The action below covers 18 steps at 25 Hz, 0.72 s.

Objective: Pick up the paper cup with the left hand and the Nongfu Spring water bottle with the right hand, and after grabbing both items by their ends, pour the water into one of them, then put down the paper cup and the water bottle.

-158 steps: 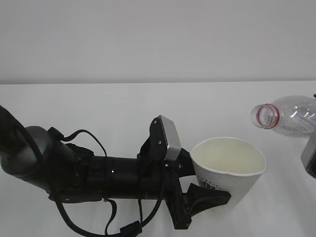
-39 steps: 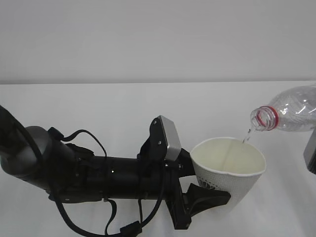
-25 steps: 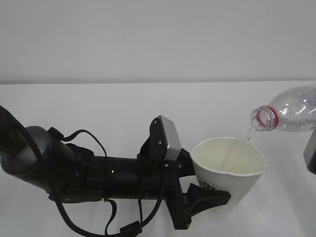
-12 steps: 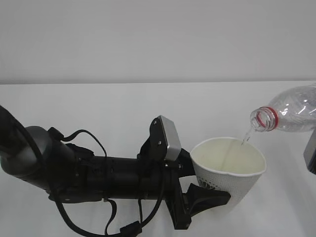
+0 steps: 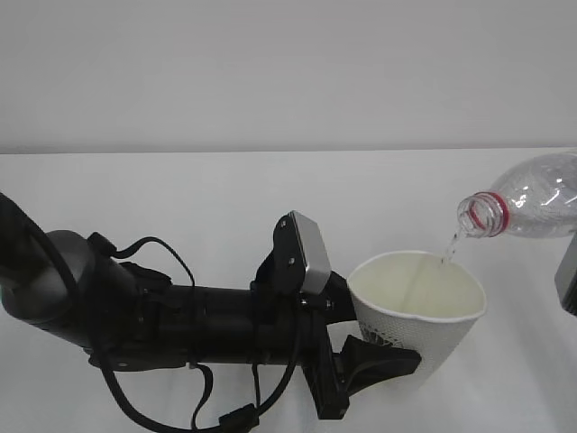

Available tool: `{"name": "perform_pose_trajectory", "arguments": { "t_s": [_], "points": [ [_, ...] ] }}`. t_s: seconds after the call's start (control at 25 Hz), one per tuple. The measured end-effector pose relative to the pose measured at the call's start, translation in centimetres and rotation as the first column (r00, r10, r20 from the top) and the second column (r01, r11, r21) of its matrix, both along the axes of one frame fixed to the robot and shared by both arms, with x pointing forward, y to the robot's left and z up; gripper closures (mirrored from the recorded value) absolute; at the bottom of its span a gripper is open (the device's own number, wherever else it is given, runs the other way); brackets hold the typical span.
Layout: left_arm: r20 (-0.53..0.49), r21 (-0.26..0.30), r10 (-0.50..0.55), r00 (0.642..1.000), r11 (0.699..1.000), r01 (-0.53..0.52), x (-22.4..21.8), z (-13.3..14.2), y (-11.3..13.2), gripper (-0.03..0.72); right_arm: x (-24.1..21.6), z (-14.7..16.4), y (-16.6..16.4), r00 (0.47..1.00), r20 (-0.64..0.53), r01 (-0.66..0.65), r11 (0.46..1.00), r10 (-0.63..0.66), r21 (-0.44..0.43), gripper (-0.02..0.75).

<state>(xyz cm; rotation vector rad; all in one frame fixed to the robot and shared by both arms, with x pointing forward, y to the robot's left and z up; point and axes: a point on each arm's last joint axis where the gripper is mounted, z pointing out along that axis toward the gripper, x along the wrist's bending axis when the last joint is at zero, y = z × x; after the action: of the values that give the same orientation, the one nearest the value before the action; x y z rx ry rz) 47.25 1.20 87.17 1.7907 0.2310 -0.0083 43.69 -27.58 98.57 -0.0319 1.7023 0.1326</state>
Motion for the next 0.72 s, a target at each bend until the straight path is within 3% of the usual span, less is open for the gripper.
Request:
{"name": "perform_pose_trajectory", "arguments": {
  "t_s": [0.72],
  "points": [
    [0.0,0.001,0.0,1.0,1.0,0.0,0.0,-0.01,0.0,0.209,0.01,0.04,0.0,1.0,0.006,-0.001,1.0,0.001,-0.006,0.349]
  ]
}}
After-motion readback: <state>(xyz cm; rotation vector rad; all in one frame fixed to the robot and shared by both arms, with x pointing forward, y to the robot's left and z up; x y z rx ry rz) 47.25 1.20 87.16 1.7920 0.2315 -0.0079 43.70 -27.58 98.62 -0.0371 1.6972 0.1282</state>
